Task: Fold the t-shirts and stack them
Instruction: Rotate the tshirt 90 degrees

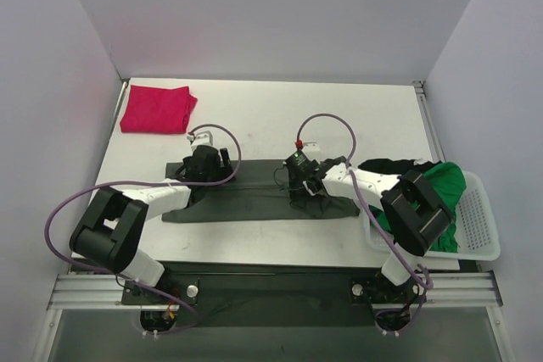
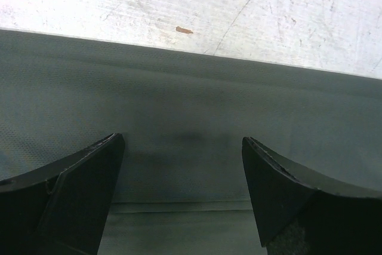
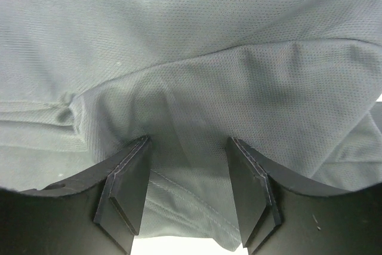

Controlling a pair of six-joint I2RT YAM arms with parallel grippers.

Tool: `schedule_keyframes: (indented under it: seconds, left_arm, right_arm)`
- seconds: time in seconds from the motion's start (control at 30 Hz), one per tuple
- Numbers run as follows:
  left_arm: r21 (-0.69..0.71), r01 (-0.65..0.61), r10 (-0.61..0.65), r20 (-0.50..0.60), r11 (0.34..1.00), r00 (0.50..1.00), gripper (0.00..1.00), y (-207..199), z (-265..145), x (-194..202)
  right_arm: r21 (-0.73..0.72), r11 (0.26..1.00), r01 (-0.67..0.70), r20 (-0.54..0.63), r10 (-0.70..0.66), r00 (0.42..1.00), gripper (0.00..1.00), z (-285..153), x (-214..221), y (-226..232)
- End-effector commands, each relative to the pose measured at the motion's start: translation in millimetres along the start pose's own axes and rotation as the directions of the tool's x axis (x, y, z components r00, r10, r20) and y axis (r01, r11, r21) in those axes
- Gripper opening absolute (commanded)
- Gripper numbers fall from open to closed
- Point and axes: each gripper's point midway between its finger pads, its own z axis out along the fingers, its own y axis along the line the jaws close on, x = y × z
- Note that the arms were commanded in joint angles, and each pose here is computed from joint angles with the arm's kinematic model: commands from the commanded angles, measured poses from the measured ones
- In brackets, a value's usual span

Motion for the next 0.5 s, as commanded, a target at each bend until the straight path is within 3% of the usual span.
schedule_keyframes:
  seconds: [0.0,0.2,0.47]
  left_arm:
    - [0.008,0.009,-0.01,0.061,1.0,0.998,0.91,-4.1,3.1,-13.9]
    - [-0.013,0.038,-0.037,0.051,0.999,0.998,0.92,5.5,-4.3,-5.2]
    - [0.026,0.073,-0.074,0.041,0.997,0.996,0.92,7.7,-20.3,7.9]
  right_arm:
    - [0.036,0.999,-0.005,-0.031,0.006,1.0,0.53,4.4,10.5,-5.5]
    - [0.05,0.998,-0.039,-0.086,0.043,0.995,0.54,15.6,11.9,-15.7]
    - [0.038,0.996,-0.075,-0.108,0.079,0.991,0.53,28.2,-20.2,-26.7]
